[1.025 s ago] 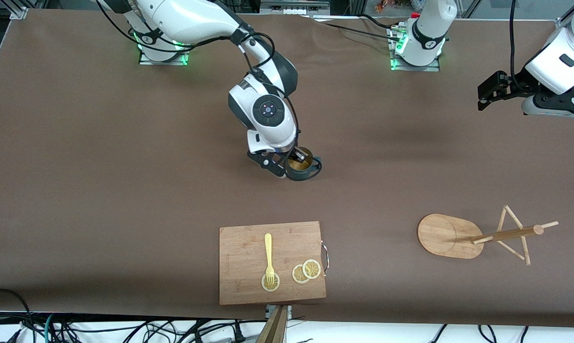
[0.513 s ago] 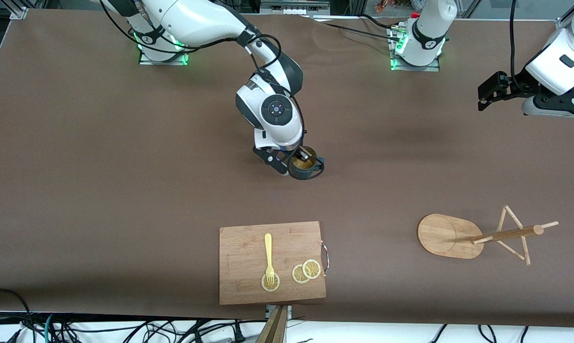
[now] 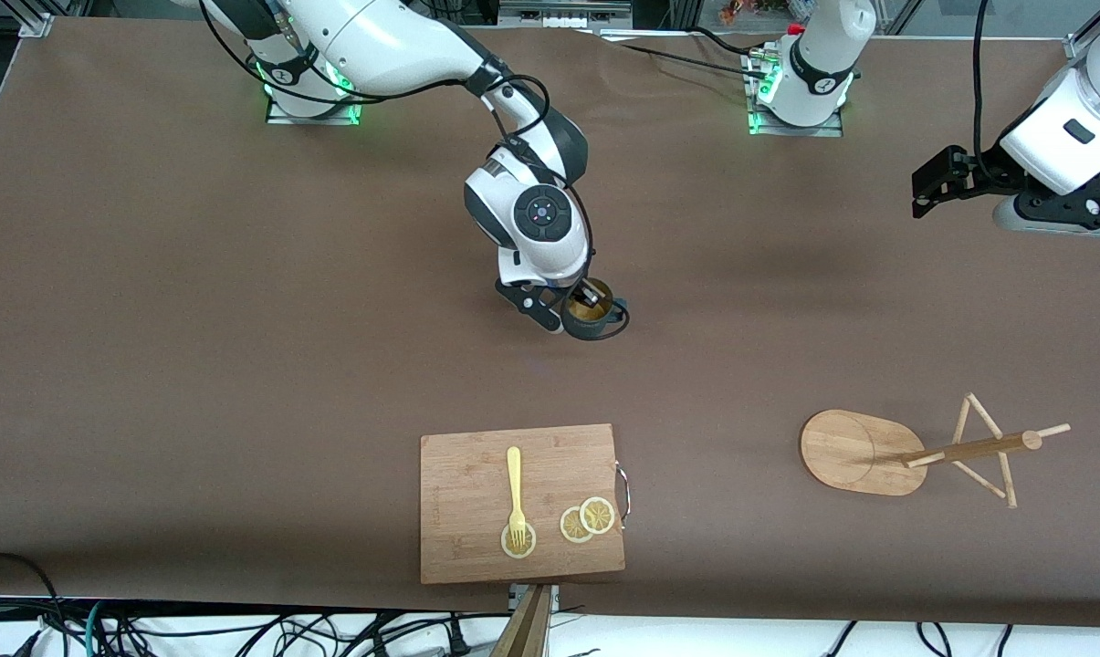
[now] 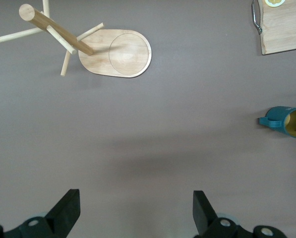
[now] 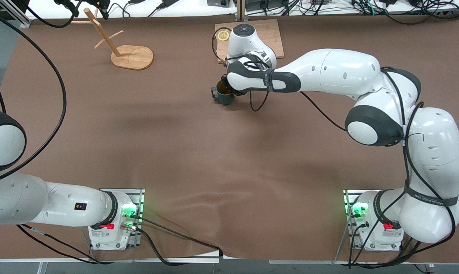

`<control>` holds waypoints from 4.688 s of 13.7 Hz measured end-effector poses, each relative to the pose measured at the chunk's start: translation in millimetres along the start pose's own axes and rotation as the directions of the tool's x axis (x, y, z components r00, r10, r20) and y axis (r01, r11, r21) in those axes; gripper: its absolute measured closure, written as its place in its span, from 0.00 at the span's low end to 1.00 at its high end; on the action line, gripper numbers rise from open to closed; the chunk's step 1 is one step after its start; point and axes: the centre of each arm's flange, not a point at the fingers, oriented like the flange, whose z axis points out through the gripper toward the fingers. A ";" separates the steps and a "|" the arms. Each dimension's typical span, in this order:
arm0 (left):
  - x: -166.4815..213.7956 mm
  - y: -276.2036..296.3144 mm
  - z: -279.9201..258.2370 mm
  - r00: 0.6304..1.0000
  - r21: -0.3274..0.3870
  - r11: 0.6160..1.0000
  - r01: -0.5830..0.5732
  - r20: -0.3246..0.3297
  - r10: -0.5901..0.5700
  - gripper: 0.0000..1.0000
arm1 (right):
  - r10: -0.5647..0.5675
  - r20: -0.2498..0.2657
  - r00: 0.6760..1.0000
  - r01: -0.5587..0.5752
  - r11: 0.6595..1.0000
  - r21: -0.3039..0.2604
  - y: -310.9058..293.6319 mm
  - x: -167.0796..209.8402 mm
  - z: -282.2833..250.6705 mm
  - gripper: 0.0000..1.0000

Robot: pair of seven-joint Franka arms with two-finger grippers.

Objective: Pass cup and hang on rack
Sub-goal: 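Grasp the teal mug with the right gripper and carry it toward the table middle, then release the mug and withdraw the right gripper while the left gripper advances, then move the left gripper toward the teal mug's handle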

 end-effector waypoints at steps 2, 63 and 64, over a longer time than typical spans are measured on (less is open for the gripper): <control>0.6 -8.4 2.1 1.000 0.000 1.000 0.015 0.008 -0.015 0.00 | -0.003 -0.001 1.000 0.003 1.000 0.003 -0.6 -1.7 0.9 0.90; -19.4 174.7 533.2 0.161 -0.135 0.152 -0.979 -0.971 0.176 0.00 | -0.647 0.090 0.757 0.653 0.743 -0.147 403.9 336.3 -465.4 0.00; -17.6 171.8 534.8 0.151 -0.123 0.156 -0.980 -0.972 0.179 0.00 | -0.647 0.090 0.757 0.653 0.743 -0.147 403.9 336.3 -465.4 0.00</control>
